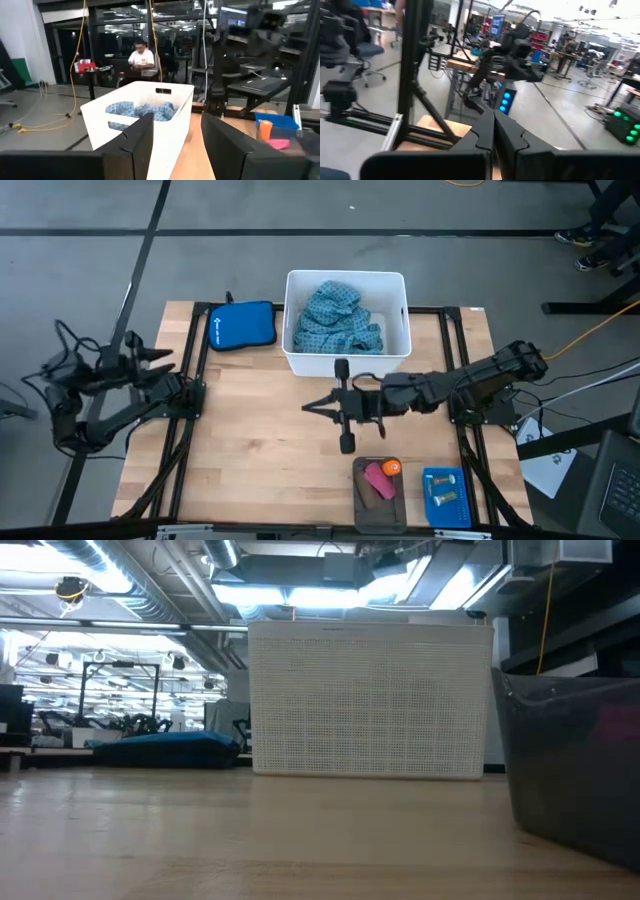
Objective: Pick & place medical supplies in basket/bin
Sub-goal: Return to Home Position
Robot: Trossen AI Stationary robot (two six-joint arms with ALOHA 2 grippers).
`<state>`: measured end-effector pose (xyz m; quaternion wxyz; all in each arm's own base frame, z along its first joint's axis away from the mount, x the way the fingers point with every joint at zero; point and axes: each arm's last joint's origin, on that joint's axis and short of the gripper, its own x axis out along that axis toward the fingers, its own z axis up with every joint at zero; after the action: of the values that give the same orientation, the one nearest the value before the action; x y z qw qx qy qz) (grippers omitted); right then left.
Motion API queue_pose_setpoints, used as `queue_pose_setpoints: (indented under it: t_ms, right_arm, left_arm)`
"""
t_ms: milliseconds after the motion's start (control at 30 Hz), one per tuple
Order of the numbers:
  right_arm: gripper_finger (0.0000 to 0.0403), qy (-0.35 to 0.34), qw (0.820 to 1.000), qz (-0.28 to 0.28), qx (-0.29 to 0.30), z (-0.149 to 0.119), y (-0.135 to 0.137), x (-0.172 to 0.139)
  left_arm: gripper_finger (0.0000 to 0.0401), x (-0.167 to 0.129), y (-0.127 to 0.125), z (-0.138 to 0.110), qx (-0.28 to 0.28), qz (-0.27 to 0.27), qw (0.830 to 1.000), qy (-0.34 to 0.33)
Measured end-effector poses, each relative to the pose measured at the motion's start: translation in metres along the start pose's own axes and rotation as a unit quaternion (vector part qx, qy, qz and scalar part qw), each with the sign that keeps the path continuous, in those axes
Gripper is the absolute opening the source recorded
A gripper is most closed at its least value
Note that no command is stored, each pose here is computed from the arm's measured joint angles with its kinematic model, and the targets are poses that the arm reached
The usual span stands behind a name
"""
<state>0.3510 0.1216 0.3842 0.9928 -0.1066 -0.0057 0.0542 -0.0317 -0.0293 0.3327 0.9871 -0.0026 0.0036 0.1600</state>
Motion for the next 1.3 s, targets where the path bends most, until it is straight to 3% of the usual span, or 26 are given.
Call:
queue_pose_setpoints:
  t_ms: [300,533,633,833,900,1033,1133,1233,1300]
  right_arm:
    - [0.0008,-0.015,1.000,0.002,0.022,-0.042,0.019,-0.029]
    - [0.0008,-0.005,0.994,-0.111,0.011,-0.061,0.022,-0.047]
    - [0.0008,-0.011,0.989,-0.134,0.064,-0.060,0.019,-0.049]
    - [0.0008,-0.031,0.982,-0.131,0.135,-0.058,0.019,-0.049]
    - [0.0008,-0.029,0.983,-0.134,0.126,-0.058,0.019,-0.049]
    - [0.0008,-0.017,0.988,-0.140,0.057,-0.059,0.016,-0.048]
    - [0.0008,-0.023,0.988,-0.137,0.072,-0.058,0.017,-0.048]
    - [0.0008,-0.028,0.993,-0.091,0.067,-0.058,0.020,-0.048]
    - [0.0008,-0.038,0.997,-0.040,0.057,-0.057,0.022,-0.048]
  left_arm:
    - [0.0164,0.037,0.010,-0.021,-0.001,0.054,0.999,-0.001]
    - [0.0164,0.050,0.016,-0.029,0.008,0.088,0.996,-0.014]
    - [0.0164,0.049,0.017,-0.027,0.003,0.096,0.995,-0.022]
    - [0.0164,0.051,0.016,-0.028,-0.085,0.072,0.994,-0.020]
    - [0.0164,0.051,0.016,-0.029,-0.078,0.072,0.994,-0.017]
    - [0.0164,0.052,0.016,-0.032,-0.012,0.071,0.997,0.006]
    - [0.0164,0.052,0.016,-0.032,-0.045,0.067,0.997,0.006]
    - [0.0164,0.052,0.016,-0.036,-0.072,0.067,0.995,0.025]
    - [0.0164,0.052,0.014,-0.039,-0.064,0.029,0.997,0.042]
